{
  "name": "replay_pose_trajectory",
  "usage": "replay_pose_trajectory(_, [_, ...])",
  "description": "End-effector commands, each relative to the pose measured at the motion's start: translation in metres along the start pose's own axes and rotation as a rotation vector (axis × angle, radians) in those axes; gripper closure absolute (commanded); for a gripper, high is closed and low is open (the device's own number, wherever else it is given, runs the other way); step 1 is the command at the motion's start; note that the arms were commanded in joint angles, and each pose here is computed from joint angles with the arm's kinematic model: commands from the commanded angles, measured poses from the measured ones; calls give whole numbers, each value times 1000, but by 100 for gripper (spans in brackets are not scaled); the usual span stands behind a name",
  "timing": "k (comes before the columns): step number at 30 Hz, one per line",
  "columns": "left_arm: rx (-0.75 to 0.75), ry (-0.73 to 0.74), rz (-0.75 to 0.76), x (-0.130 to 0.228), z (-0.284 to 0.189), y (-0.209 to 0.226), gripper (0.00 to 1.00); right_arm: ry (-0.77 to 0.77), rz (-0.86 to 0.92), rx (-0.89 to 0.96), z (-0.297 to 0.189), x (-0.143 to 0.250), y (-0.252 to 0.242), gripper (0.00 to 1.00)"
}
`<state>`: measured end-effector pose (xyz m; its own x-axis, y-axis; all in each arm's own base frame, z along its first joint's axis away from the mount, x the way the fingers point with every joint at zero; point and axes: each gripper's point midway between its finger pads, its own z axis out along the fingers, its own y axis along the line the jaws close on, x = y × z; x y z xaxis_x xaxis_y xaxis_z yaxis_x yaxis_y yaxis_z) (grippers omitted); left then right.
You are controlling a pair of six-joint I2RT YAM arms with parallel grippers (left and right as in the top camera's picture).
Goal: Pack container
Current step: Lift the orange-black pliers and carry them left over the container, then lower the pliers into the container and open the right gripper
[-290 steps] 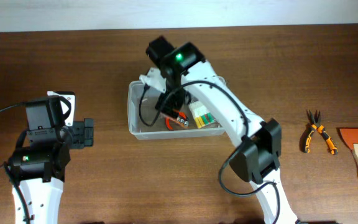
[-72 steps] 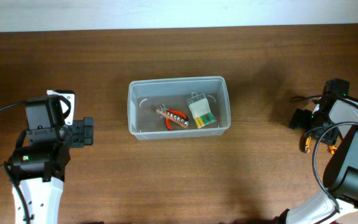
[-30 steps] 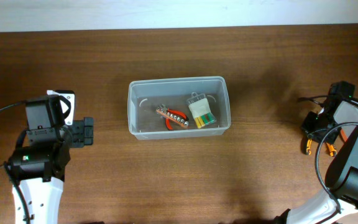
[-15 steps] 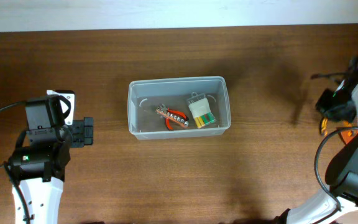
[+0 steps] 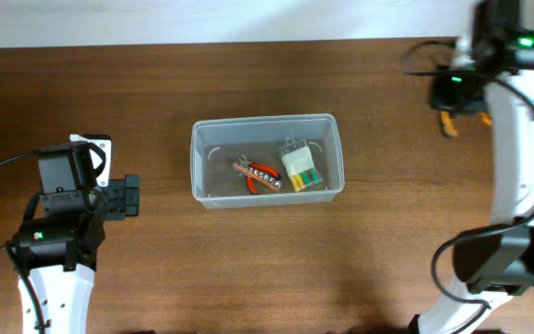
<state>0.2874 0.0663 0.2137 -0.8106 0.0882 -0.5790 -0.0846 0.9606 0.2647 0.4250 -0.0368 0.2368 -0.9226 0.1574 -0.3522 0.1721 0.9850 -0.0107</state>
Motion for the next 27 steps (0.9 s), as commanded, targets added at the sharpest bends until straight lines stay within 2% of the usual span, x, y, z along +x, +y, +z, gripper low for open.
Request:
replay_pose_trajectory(1, [-5,-12,-16,-5,-3,3,1,-46,-190,-60,-18,-1,56,85])
replay_pose_trajectory(6, [-5,-12,-16,-5,-3,3,1,-61,-417,-134,-28,22,137,84])
replay_pose_trajectory(15, [-5,-12,-16,-5,-3,3,1,-136,-637,-250,-43,58,243,81])
replay_pose_trajectory(20, [-3,0,-13,-2,-3,2,1,-131,-663,-267,-37,66,263,80])
replay_pose_trajectory(26, [-1,13,-11,1,-3,2,1,-142,-636,-265,-34,59,261,79])
replay_pose_trajectory(27, [-1,13,-11,1,-3,2,1,-142,-622,-261,-34,57,259,76])
